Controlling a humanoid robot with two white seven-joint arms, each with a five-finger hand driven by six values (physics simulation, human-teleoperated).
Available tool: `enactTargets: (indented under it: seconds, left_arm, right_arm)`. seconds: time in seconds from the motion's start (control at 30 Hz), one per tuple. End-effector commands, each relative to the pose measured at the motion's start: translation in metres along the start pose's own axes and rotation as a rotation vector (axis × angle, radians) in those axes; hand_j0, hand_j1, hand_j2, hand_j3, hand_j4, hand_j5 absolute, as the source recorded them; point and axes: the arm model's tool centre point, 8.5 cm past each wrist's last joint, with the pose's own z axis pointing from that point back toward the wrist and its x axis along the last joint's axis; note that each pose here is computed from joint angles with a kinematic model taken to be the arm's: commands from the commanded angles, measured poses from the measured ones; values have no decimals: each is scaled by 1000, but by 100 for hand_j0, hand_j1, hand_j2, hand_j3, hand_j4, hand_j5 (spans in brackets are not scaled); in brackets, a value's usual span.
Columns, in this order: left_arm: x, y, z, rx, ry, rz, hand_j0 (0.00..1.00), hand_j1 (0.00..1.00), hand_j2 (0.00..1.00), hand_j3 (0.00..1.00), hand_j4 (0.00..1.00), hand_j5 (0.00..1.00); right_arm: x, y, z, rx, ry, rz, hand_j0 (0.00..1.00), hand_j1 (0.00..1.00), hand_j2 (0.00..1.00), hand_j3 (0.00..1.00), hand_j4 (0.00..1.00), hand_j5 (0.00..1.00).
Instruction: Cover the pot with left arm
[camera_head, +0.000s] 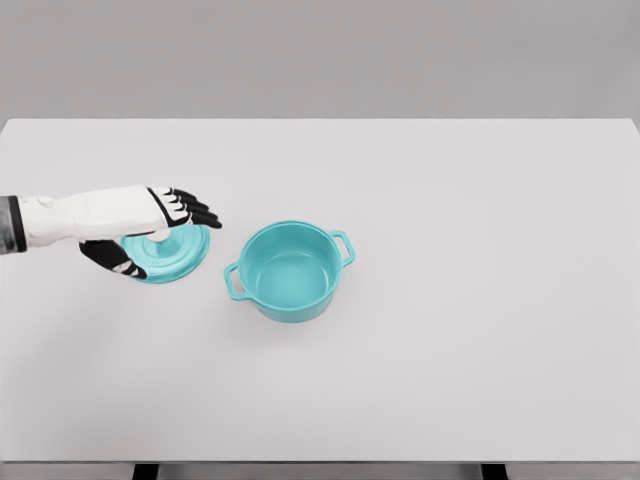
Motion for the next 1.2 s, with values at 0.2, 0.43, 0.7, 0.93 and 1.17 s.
enactTargets:
  seconds: [0.2,0.43,0.7,0.93,1.17]
  left_arm:
    - [-44,11,24,23,140,35,100,100,100,100,100,100]
    - [-65,8,-13,1,172,24,100,100,100,100,100,100]
    - [-74,-7,-23,-98,194,15,100,100,100,100,100,100]
    - [-73,-17,-40,-116,174,37,100,100,100,100,100,100]
    - [-80,-17,-33,-123,201,45,100,100,100,100,100,100]
  right_arm:
    - [-1,0,0,1,2,0,100,100,100,100,100,100]
    - [-1,0,0,1,2,0,100,100,100,100,100,100]
    - [-1,0,0,1,0,0,100,100,100,100,100,100]
    - [-1,0,0,1,2,0,100,100,100,100,100,100]
    - [-1,0,0,1,2,0,100,100,100,100,100,100]
